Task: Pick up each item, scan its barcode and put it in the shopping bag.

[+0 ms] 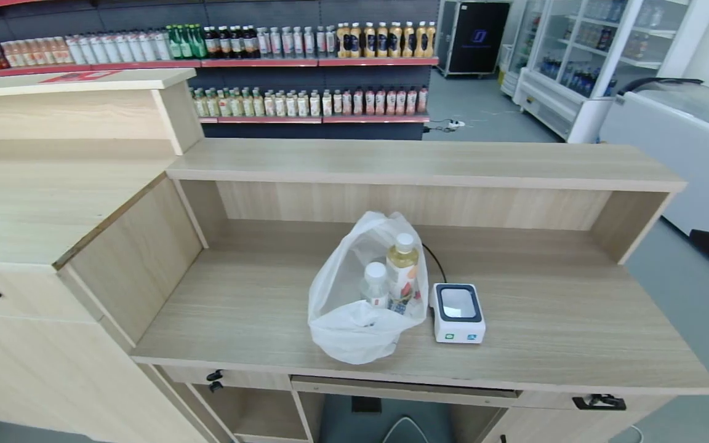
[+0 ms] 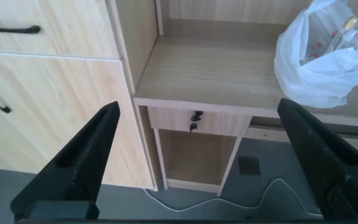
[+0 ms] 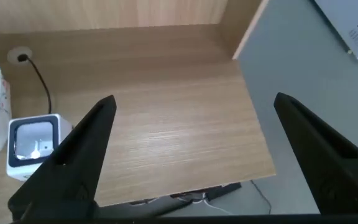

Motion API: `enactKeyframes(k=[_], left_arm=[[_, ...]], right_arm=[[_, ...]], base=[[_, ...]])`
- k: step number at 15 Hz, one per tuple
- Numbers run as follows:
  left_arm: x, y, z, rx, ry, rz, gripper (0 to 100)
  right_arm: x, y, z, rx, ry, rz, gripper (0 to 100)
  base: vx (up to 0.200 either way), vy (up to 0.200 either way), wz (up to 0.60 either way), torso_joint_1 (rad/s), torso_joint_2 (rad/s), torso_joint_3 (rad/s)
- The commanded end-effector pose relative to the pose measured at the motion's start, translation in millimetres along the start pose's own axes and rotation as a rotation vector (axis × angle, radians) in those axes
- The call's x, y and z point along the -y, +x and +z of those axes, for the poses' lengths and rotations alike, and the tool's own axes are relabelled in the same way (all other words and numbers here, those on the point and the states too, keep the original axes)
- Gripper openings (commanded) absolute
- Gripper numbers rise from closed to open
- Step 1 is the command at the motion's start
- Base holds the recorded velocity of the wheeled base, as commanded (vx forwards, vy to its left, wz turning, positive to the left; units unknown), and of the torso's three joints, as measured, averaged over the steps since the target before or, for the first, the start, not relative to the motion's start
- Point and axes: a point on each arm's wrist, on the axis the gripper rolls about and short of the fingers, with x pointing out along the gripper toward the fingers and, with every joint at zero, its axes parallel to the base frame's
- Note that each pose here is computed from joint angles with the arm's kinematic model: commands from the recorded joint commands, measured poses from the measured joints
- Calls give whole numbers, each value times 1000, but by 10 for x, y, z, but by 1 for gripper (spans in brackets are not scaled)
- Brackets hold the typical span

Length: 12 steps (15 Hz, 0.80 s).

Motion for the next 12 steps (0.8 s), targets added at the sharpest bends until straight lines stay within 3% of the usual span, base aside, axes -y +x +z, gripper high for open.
enactKeyframes(k=[1, 6, 8, 9, 10, 12], left_arm=[[0, 0, 0, 0, 0, 1, 100], [0, 0, 0, 0, 0, 1, 100], [0, 0, 0, 0, 0, 1, 100], [0, 0, 0, 0, 0, 1, 100], [0, 0, 0, 0, 0, 1, 100], [0, 0, 0, 0, 0, 1, 100]], right_arm=[[-28, -348, -98, 55, 25, 12, 100], [-101, -1122, -724, 141, 16, 65, 100], [-107, -1194, -825, 148, 15, 72, 100], [-114, -1459, -1238, 205, 18, 104, 100], [-105, -1596, -1362, 275, 22, 125, 100], [-91, -1738, -1584, 260, 21, 146, 100]], base=[[0, 0, 0, 0, 0, 0], [0, 0, 0, 0, 0, 0], [0, 0, 0, 0, 0, 0], [0, 0, 0, 0, 0, 0], [0, 0, 0, 0, 0, 0], [0, 0, 0, 0, 0, 0]])
